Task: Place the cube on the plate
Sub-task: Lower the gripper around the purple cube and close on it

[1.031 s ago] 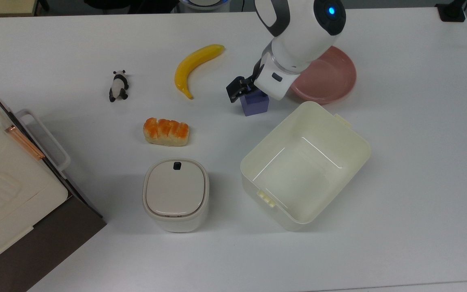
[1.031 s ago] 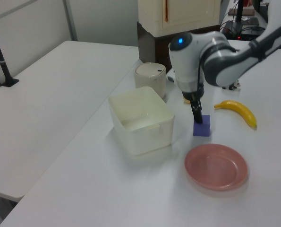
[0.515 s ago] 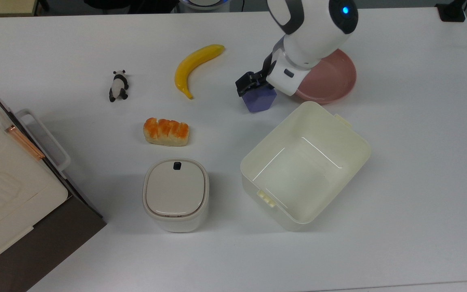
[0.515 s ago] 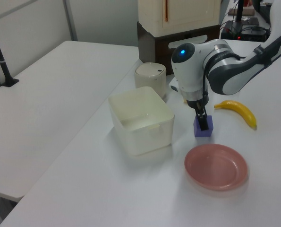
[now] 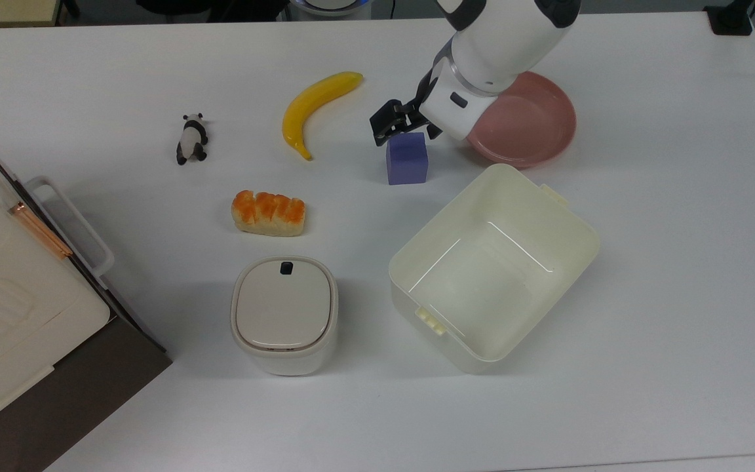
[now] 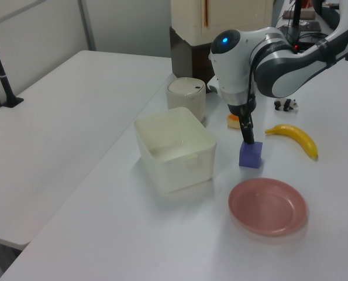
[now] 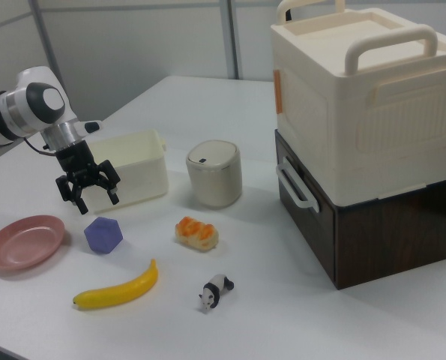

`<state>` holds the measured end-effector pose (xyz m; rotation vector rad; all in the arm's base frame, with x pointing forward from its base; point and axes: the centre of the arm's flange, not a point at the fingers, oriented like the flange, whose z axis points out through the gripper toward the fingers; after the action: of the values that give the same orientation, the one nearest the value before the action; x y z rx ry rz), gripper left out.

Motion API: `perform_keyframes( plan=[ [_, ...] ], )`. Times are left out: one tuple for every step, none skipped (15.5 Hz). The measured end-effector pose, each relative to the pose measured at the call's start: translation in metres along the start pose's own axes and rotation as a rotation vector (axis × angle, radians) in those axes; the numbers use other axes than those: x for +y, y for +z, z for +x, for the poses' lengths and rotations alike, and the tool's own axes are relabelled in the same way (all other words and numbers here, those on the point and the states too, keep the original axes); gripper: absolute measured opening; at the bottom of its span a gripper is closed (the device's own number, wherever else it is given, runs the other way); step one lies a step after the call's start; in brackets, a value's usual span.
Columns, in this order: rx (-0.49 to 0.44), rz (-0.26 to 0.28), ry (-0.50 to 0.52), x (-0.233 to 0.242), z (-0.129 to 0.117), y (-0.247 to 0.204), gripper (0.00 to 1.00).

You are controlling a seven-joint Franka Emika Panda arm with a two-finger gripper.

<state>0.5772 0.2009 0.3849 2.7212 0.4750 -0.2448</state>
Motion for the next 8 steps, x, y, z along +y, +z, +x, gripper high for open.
perform_keyframes(
  plan=[
    [-0.004,0.001,-0.006,-0.003,0.001,0.002,1.00],
    [-0.007,0.002,-0.021,-0.012,0.002,0.004,1.00],
    [-0.009,0.004,-0.033,-0.018,0.002,0.005,1.00],
    [-0.009,0.005,-0.039,-0.022,0.002,0.005,1.00],
    [-0.010,0.005,-0.044,-0.025,0.003,0.006,1.00],
    [-0.017,0.006,-0.052,-0.029,0.004,0.010,1.00],
    [-0.033,0.008,-0.056,-0.032,0.006,0.019,1.00],
    [-0.047,0.010,-0.058,-0.032,0.008,0.027,1.00]
  ],
)
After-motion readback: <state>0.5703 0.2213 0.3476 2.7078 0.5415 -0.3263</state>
